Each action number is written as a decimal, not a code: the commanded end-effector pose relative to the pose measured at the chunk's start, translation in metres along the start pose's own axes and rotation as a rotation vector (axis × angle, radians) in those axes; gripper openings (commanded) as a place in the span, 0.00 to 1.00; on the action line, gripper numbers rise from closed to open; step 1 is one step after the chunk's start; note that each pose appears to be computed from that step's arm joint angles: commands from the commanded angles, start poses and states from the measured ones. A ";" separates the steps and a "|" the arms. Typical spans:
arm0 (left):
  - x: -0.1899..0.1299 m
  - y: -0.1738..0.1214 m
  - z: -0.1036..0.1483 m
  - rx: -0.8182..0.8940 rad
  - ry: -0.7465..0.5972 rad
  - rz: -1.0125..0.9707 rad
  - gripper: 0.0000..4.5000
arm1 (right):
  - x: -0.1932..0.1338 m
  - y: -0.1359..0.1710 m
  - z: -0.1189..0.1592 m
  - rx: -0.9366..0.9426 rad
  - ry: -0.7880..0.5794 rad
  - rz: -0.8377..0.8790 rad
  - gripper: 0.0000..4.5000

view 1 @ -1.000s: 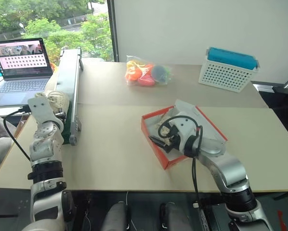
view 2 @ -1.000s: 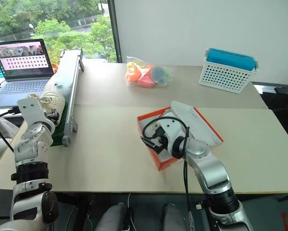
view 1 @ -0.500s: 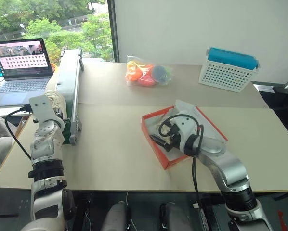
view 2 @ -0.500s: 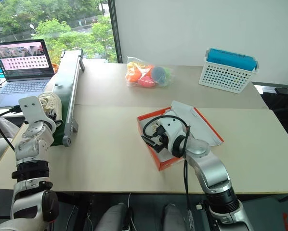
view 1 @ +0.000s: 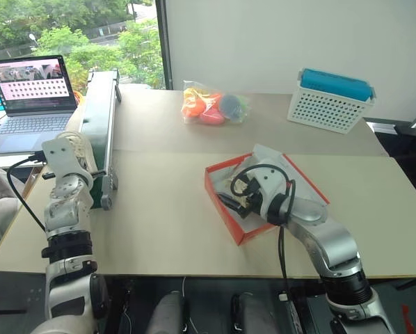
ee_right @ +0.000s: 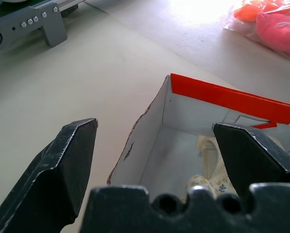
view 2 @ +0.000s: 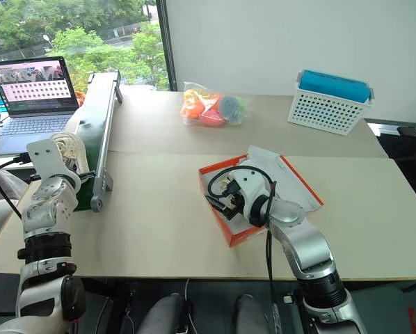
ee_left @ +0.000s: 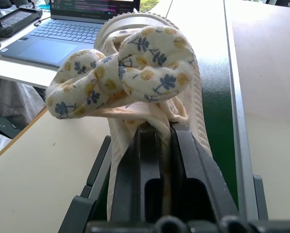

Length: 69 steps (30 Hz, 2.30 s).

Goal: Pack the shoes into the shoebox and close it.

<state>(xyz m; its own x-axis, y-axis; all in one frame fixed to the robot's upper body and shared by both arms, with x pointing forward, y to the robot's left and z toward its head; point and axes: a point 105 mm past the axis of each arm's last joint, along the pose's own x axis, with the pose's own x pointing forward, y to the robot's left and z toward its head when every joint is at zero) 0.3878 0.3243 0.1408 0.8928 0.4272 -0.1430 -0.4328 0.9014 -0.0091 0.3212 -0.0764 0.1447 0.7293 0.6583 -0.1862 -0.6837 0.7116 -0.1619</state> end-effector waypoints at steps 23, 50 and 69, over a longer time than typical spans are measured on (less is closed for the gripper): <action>-0.002 -0.008 -0.007 -0.014 0.013 -0.035 0.01 | -0.005 -0.006 0.014 -0.034 -0.040 -0.030 1.00; -0.106 -0.193 0.049 -0.252 -0.223 -0.881 0.01 | 0.052 -0.065 0.107 0.527 -0.123 -0.113 1.00; -0.142 -0.221 0.044 -0.257 -0.190 -1.035 0.01 | 0.063 -0.064 0.111 0.802 -0.149 0.002 1.00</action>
<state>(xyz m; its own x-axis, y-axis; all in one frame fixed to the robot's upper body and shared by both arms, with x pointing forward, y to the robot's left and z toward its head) 0.3685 0.0714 0.1850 0.8622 -0.4898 0.1293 0.5058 0.8184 -0.2727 0.4162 -0.0557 0.2267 0.7667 0.6306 -0.1206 -0.4543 0.6656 0.5921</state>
